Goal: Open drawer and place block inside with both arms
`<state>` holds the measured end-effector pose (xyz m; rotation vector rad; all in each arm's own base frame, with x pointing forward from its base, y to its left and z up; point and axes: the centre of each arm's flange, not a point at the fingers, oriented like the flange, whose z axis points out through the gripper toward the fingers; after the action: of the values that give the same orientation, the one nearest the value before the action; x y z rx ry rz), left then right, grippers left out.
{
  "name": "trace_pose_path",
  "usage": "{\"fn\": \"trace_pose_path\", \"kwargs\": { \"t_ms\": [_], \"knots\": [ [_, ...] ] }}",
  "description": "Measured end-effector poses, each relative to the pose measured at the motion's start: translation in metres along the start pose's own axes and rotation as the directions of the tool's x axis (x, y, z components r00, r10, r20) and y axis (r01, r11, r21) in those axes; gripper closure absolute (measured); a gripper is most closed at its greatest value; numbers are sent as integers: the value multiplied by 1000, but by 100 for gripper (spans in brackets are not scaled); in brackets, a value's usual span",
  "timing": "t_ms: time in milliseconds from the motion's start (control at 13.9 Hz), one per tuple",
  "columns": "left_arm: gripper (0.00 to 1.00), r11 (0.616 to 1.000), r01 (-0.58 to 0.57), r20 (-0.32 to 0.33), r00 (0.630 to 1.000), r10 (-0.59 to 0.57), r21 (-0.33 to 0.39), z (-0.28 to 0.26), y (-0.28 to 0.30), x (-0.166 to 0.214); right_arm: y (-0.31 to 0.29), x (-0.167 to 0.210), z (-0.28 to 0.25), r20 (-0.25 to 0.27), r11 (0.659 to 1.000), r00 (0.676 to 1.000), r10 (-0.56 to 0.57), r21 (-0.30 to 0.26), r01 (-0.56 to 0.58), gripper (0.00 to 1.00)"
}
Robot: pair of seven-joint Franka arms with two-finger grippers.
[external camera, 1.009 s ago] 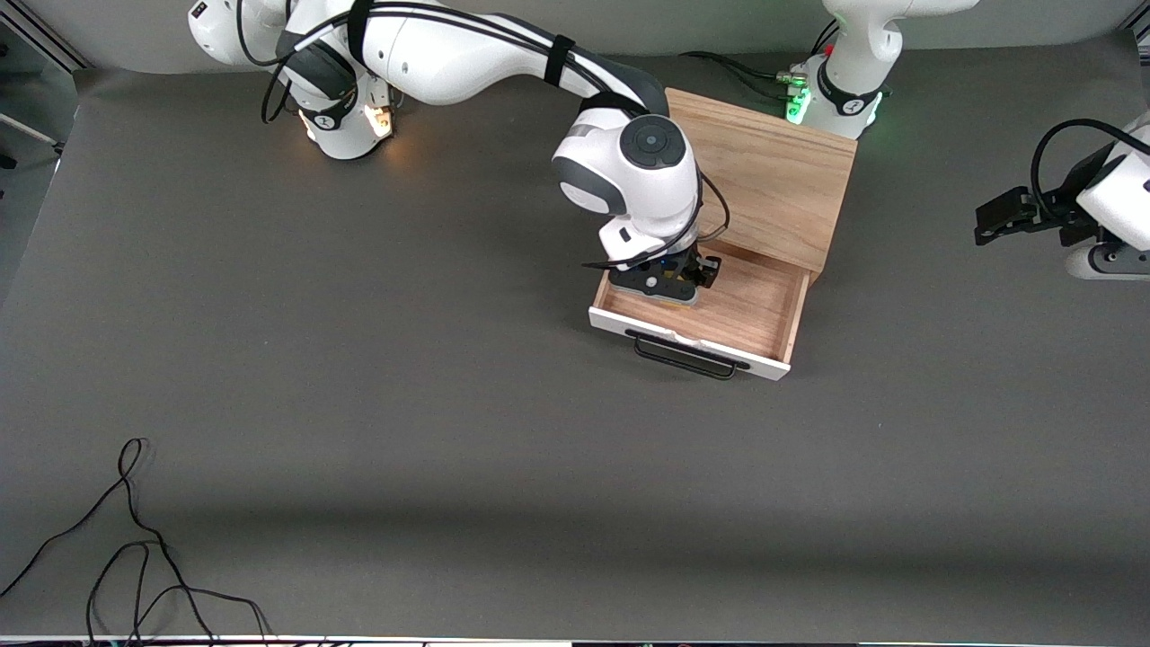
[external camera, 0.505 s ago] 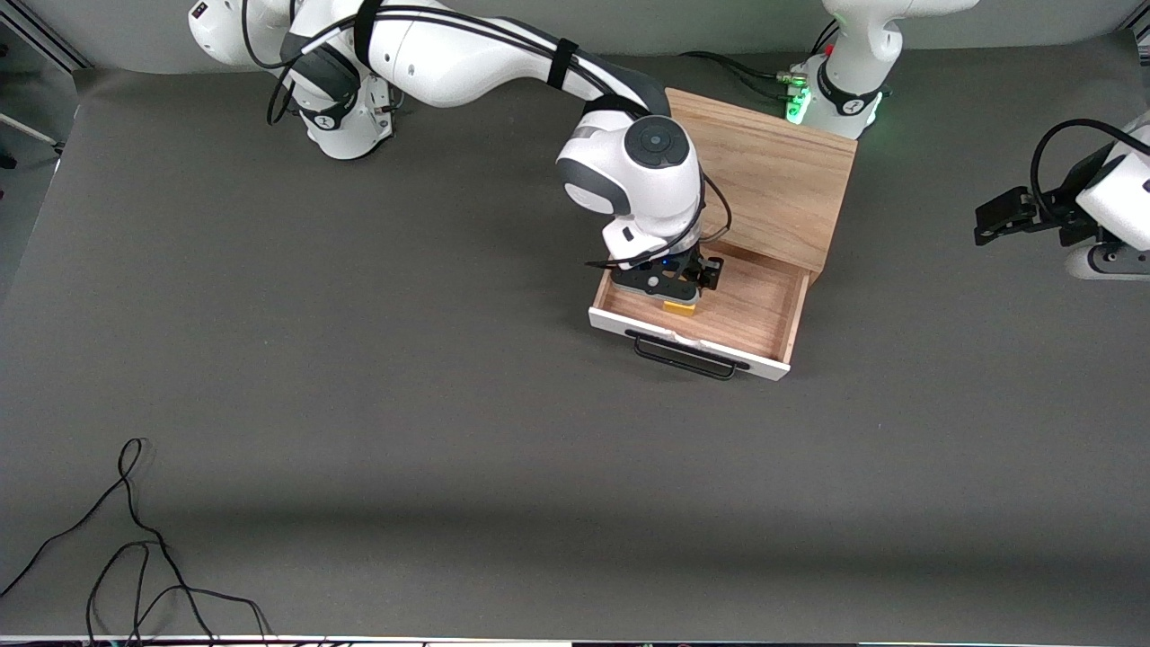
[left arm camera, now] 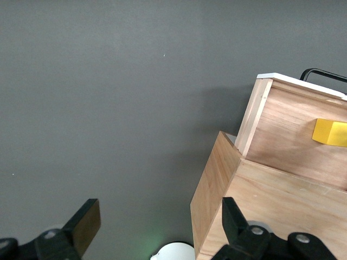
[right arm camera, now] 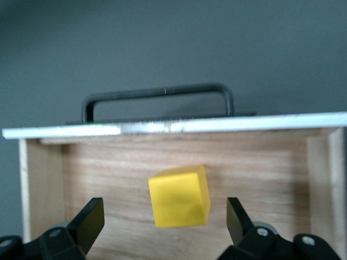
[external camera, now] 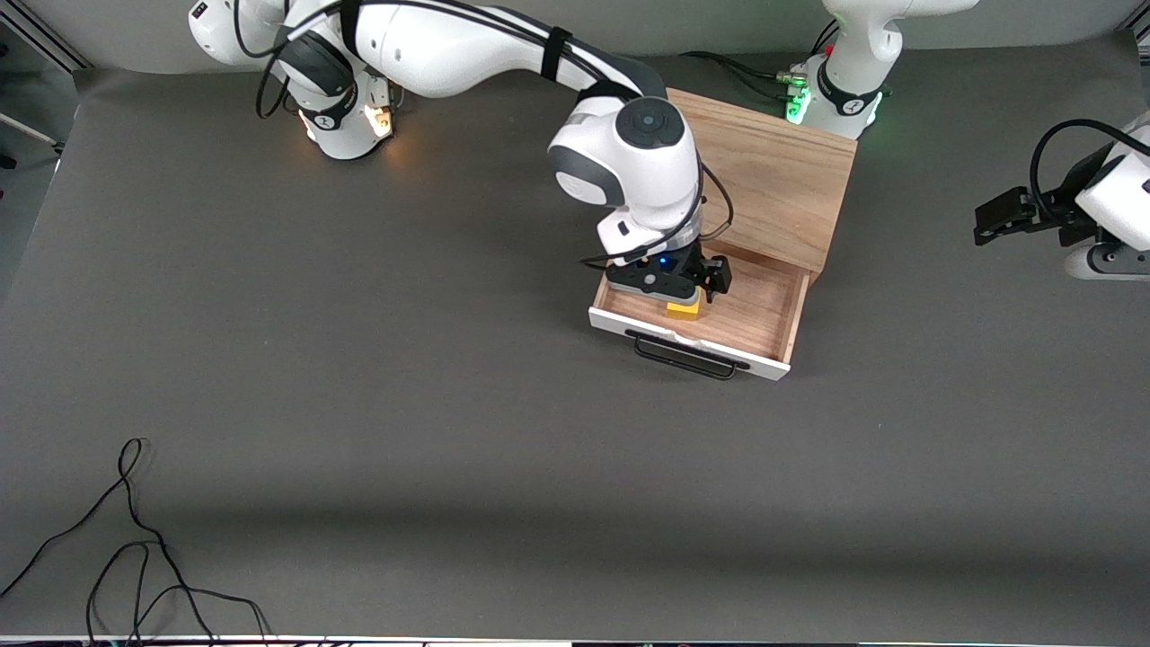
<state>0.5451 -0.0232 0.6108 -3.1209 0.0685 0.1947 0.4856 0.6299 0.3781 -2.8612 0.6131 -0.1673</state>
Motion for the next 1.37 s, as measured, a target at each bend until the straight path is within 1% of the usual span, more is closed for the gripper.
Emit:
{"fn": "trace_pose_path", "kwargs": {
  "t_ms": [144, 216, 433, 505, 649, 793, 937, 1082, 1226, 1370],
  "knots": [
    [0, 1000, 0, 0, 1000, 0, 0, 0, 0, 0, 11, 34, -22, -13, 999, 1000, 19, -38, -20, 0],
    [0, 1000, 0, 0, 1000, 0, 0, 0, 0, 0, 20, 55, -36, -9, 998, 1000, 14, -58, -14, 0],
    [0, 1000, -1, 1, 1000, 1, 0, 0, 0, 0, 52, 125, -98, 30, 997, 1000, 2, -71, 0, 0],
    [0, 1000, -1, 1, 1000, 1, 0, 0, 0, 0, 67, 147, -118, 34, 997, 999, 9, -71, -6, 0],
    [0, 1000, -1, 1, 1000, 1, 0, 1, 1, 0, 101, 185, -150, 26, 996, 1000, 10, -85, -8, 0],
    [0, 1000, -1, 1, 1000, 1, 0, 1, 1, 0, 139, 207, -166, 25, 992, 999, -42, -121, 45, 0],
    [0, 1000, -1, 2, 1000, 1, 0, 1, 1, 0, 178, 219, -175, 40, 985, 997, -65, -155, 70, 0],
    [0, 1000, -2, 2, 1000, 2, 0, 1, 1, 0, 217, 231, -188, 41, 976, 993, -106, -185, 112, 0],
    [0, 1000, -2, 2, 1000, 2, 0, 1, 1, 0, 260, 251, -207, 39, 970, 990, -139, -196, 144, 0],
    [0, 1000, -2, 2, 1000, 2, 0, 1, 1, 0, 309, 277, -232, 44, 973, 989, -141, -177, 147, 0]
  ]
}}
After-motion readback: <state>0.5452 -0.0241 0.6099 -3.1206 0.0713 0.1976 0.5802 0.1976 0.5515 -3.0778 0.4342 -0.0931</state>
